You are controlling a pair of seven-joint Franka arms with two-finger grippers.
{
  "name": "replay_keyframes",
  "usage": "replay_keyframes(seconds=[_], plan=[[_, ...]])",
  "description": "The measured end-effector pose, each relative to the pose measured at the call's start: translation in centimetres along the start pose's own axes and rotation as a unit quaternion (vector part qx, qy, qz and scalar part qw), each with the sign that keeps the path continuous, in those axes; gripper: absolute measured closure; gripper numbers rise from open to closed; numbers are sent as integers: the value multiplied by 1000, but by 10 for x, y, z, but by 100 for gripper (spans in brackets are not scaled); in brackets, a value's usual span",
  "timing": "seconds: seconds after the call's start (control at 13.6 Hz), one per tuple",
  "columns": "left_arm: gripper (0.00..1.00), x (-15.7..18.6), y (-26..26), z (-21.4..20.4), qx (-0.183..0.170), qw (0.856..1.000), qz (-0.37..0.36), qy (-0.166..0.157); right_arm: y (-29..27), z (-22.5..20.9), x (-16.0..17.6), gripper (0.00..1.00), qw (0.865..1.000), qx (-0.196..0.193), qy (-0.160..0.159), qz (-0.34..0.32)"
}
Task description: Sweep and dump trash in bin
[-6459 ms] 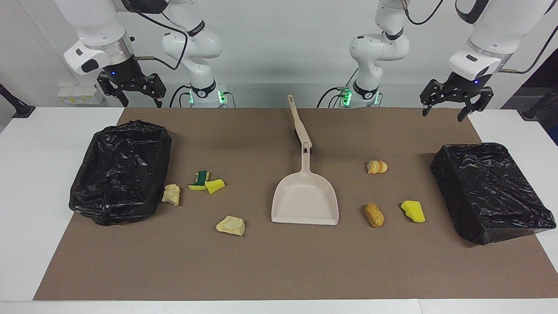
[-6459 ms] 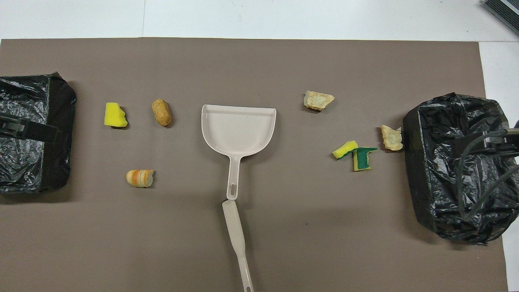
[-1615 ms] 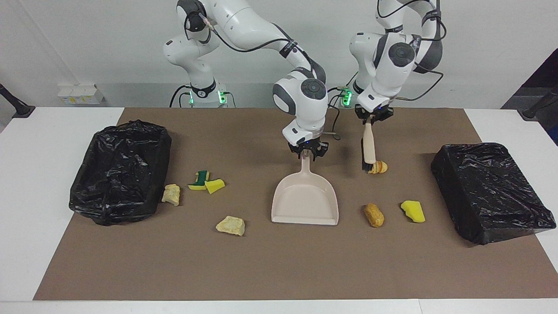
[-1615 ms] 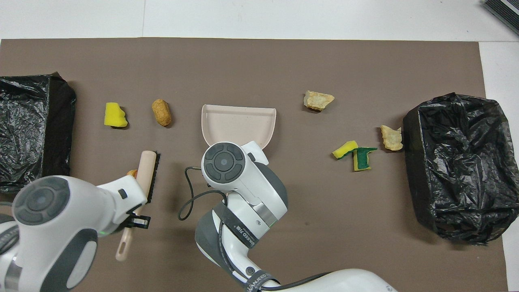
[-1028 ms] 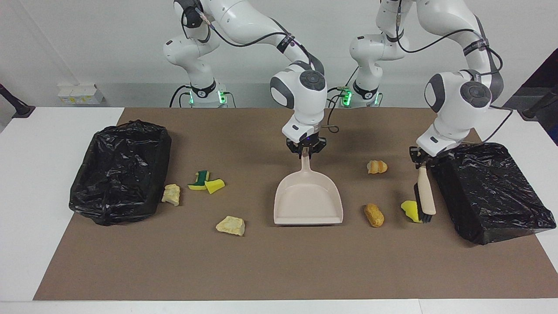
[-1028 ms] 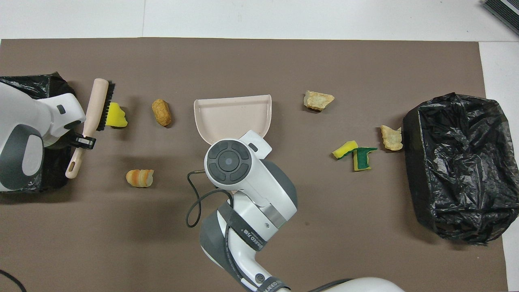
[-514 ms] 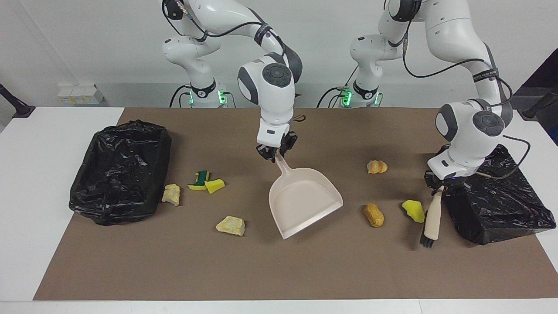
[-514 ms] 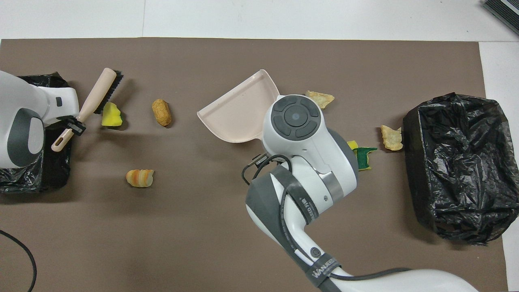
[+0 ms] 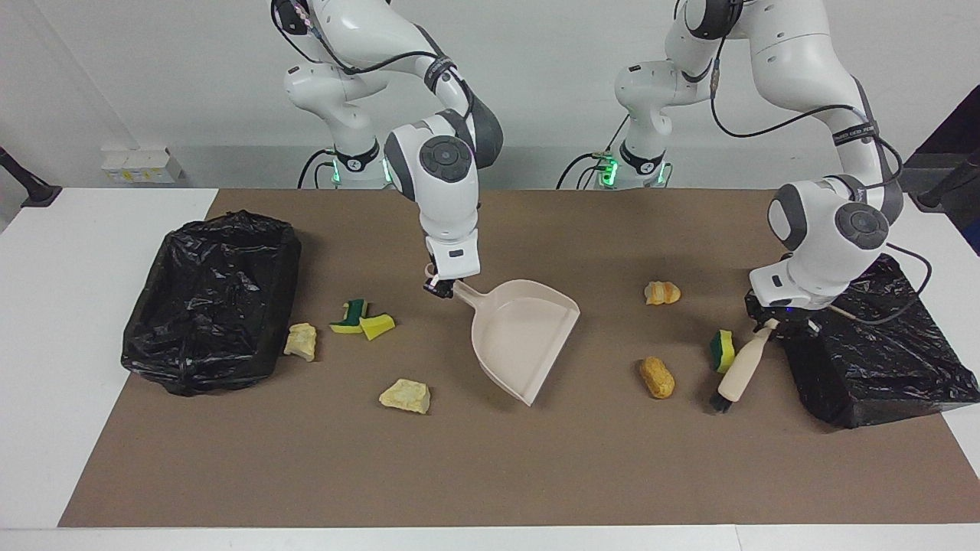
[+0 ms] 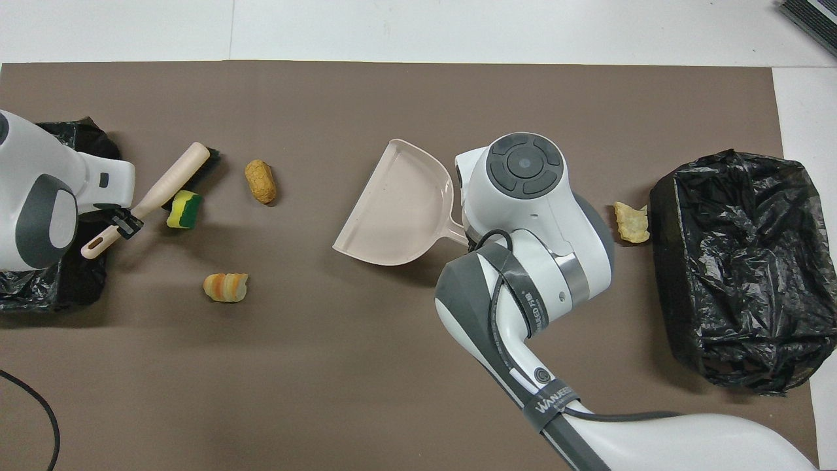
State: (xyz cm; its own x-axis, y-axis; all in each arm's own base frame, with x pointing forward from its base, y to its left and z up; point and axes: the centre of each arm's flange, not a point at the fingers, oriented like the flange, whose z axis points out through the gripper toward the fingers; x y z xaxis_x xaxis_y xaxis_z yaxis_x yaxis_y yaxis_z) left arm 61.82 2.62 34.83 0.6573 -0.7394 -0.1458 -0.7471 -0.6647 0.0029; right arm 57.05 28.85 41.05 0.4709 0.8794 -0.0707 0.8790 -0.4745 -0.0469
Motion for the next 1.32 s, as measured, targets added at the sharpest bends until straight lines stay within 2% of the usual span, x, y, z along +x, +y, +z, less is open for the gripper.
replay_keyframes(seconds=[0.29, 0.44, 0.59, 0.73, 0.95, 1.25, 1.32], plan=[[74, 8, 61, -14, -46, 997, 16, -59, 5, 8, -16, 67, 994, -4, -19, -107], [74, 8, 84, -38, -43, 997, 11, -65, 10, 14, -28, 67, 988, -4, -32, -154], [74, 5, 90, -65, -24, 999, 10, -47, 7, 16, -32, 67, 980, -12, -47, -191], [74, 7, 82, -82, 8, 1000, 19, -10, -14, 15, -27, 67, 972, -30, -69, -223], [74, 21, 67, -76, 43, 997, 55, 29, -34, 13, -25, 67, 967, -37, -78, -241], [74, 58, 32, -60, 66, 994, 67, 49, -42, 17, -24, 67, 967, -37, -83, -237], [74, 69, 23, -53, 82, 992, 79, 51, -48, 20, -21, 67, 968, -40, -88, -233]])
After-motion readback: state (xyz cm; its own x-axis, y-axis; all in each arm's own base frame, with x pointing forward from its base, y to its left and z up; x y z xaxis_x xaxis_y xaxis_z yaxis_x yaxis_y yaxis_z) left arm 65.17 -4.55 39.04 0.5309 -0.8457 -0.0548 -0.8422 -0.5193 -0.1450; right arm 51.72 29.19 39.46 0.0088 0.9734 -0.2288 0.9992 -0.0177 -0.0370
